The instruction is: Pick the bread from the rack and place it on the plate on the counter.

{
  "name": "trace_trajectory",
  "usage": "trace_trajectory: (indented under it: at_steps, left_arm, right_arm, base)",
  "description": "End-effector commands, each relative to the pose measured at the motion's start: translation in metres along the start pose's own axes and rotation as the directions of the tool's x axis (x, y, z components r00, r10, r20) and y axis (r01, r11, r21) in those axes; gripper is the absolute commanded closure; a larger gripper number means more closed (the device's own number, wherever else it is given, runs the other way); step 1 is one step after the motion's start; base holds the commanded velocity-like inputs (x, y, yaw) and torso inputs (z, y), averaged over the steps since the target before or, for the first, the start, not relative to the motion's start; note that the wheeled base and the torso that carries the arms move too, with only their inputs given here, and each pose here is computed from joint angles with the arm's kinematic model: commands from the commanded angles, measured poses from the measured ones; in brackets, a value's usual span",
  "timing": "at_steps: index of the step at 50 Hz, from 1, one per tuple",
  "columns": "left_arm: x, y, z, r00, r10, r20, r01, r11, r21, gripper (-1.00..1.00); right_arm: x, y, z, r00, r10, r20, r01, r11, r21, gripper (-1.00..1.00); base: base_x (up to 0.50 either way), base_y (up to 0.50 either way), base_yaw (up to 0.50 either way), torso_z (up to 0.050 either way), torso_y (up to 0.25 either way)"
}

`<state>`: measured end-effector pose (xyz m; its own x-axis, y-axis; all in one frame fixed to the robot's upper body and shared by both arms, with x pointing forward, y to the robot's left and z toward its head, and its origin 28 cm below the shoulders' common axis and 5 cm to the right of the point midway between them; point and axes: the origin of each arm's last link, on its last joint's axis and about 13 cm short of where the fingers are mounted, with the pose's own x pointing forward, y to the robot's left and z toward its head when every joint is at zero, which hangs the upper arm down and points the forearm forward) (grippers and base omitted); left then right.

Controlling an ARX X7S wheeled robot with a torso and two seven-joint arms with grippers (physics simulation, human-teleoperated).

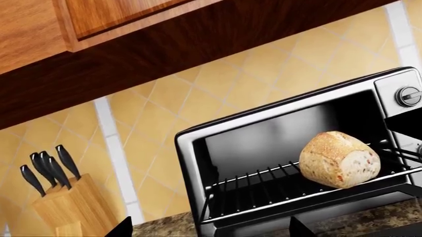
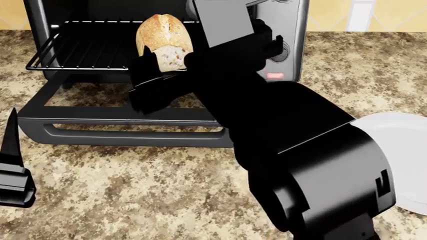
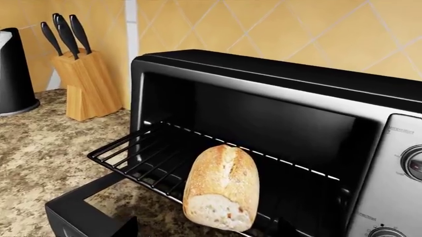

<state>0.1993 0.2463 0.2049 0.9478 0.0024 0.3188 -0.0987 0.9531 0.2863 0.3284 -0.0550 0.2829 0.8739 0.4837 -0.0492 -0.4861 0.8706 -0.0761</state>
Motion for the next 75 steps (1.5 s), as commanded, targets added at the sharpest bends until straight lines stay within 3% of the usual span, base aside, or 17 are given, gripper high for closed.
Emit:
trace_trajectory:
  at_steps: [1,75]
  left_arm:
    - [-0.001,0.001,0.000,1.000,0.001,-0.004,-0.001,1.000,0.001,-1.00]
    - [-0.006,0.000,-0.001,1.000,-0.017,-0.012,0.017,1.000,0.004,-1.00]
  right_arm:
    - [0.010,0.000,-0.001,1.000,0.009,-0.016,-0.009,1.000,-0.008,-1.00]
    - [0.056,-0.008,-0.012,0.996,0.009,-0.086,-0.010,1.000,-0.009,-1.00]
  base:
    - [0.00,0.00,0.00,0.000,0.000]
    - [0.00,0.00,0.00,0.000,0.000]
